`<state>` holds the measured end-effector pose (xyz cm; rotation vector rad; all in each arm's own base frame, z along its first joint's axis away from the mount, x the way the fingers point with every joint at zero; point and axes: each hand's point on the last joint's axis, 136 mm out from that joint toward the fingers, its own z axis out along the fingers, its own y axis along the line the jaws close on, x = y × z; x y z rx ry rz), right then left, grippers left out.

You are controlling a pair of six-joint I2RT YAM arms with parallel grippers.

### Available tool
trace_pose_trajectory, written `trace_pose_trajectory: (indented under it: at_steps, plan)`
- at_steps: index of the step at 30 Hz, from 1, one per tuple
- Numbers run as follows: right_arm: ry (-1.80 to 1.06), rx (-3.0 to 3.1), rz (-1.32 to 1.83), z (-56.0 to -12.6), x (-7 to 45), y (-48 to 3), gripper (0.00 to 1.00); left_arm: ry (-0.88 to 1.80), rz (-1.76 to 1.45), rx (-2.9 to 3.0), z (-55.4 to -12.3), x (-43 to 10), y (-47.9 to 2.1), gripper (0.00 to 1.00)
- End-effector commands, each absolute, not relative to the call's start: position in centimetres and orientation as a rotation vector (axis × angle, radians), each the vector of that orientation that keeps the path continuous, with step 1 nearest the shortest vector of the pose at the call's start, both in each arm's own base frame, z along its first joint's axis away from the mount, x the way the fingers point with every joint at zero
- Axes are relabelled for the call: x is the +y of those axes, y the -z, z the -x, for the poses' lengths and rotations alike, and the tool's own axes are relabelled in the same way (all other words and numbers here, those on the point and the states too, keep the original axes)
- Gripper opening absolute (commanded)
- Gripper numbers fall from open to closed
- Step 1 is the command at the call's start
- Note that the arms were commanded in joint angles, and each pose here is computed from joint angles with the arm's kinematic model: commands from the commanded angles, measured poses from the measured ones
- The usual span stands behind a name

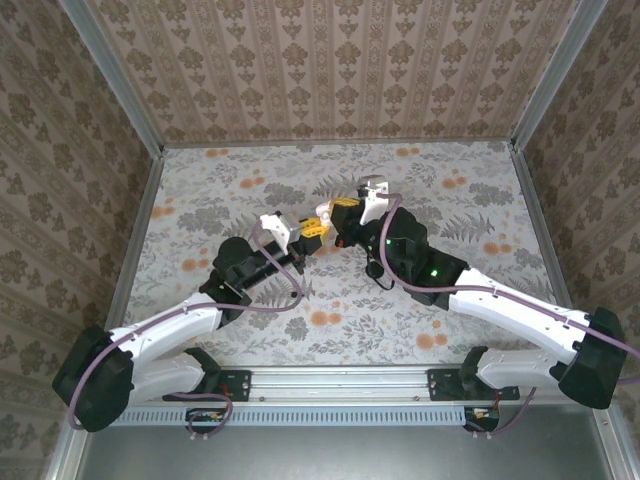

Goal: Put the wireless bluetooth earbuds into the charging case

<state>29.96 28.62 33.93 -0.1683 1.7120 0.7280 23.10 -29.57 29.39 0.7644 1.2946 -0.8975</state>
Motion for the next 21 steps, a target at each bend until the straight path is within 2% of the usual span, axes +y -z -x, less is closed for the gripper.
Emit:
trace_pose_trajectory:
  at_steps: [1, 21]
  plan:
    - [-0.763, 1.712, 0.226, -29.4, 29.6, -33.2, 0.04, 0.937, -0.768, 1.193, -21.8, -29.5, -31.9, 0.0]
    - [-0.72, 1.701, 0.233, -29.5, 28.7, -31.8, 0.04, 0.953, -0.758, 1.182, -21.5, -29.3, -32.4, 0.0]
